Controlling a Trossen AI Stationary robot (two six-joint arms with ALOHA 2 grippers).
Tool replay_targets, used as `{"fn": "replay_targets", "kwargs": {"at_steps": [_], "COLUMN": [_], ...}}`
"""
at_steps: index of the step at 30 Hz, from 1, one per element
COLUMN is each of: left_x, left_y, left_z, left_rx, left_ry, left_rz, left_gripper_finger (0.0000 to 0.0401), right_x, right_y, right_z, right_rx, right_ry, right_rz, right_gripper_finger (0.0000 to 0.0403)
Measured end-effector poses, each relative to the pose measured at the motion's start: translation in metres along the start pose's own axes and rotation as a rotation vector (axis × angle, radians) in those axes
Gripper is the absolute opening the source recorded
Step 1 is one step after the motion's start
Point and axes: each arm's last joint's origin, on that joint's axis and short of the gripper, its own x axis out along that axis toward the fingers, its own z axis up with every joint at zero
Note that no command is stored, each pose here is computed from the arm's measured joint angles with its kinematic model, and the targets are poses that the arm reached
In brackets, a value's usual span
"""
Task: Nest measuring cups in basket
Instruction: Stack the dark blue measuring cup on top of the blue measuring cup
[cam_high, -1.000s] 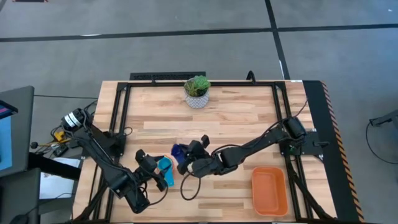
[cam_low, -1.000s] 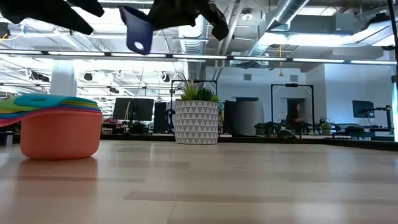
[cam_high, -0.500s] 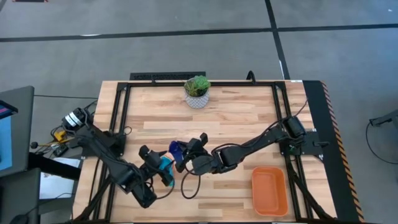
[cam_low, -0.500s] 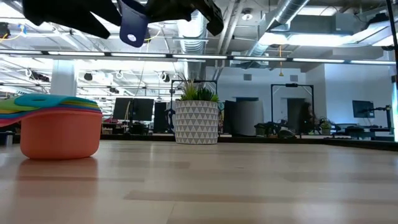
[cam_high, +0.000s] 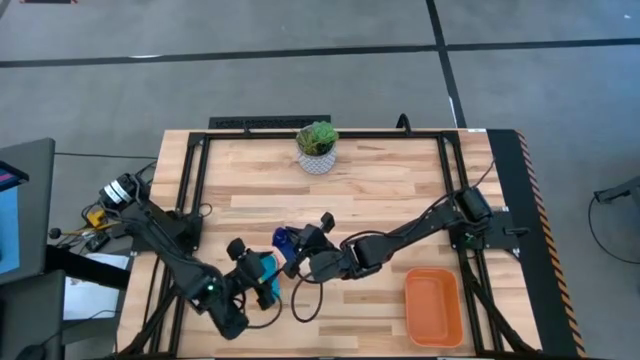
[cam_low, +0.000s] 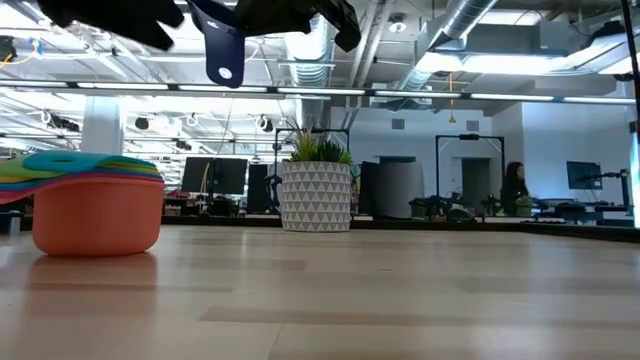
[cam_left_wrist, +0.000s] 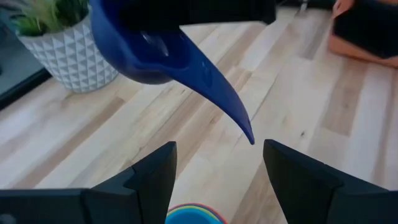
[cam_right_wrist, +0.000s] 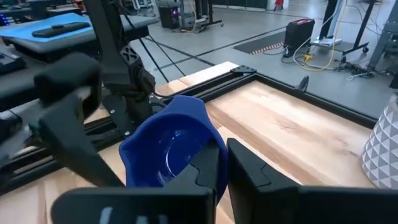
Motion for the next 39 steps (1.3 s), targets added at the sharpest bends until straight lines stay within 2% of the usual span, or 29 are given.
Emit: {"fn": "replay_targets", "kwargs": {"at_steps": [9, 14, 24, 29, 33, 39], "left_x": [-0.027, -0.028, -0.035, -0.038, -0.038, -0.034], "left_y": [0.002, -0.003, -0.025, -0.028, -0.026, -0.026], "left_z": [0.004, 0.008, 0.03, 0.037, 0.038, 0.04], "left_rx": [-0.003, -0.038, 0.05, 0.041, 0.029, -0.014], "left_ry": [-0.104, -0.125, -0.218, -0.27, -0.295, -0.293], "left_rz": [-0.027, -0.053, -0.172, -0.151, -0.099, -0.096], "left_gripper_finger": [0.0231, 0.0231, 0.0231, 0.0227, 0.0187, 0.0057], "right_x": [-0.016, -0.029, -0.042, -0.053, -0.06, -0.064], "right_y": [0.015, 0.027, 0.035, 0.041, 0.044, 0.046], "right_z": [0.003, 0.013, 0.027, 0.028, 0.028, 0.029], "right_rx": [-0.075, -0.131, -0.197, -0.213, -0.226, -0.223], "right_ry": [-0.054, -0.153, -0.278, -0.311, -0.323, -0.343], "right_rz": [0.068, 0.123, 0.15, 0.169, 0.184, 0.187], "right_gripper_finger": [0.0035, 0.004, 0.0037, 0.0038, 0.0032, 0.0038]}}
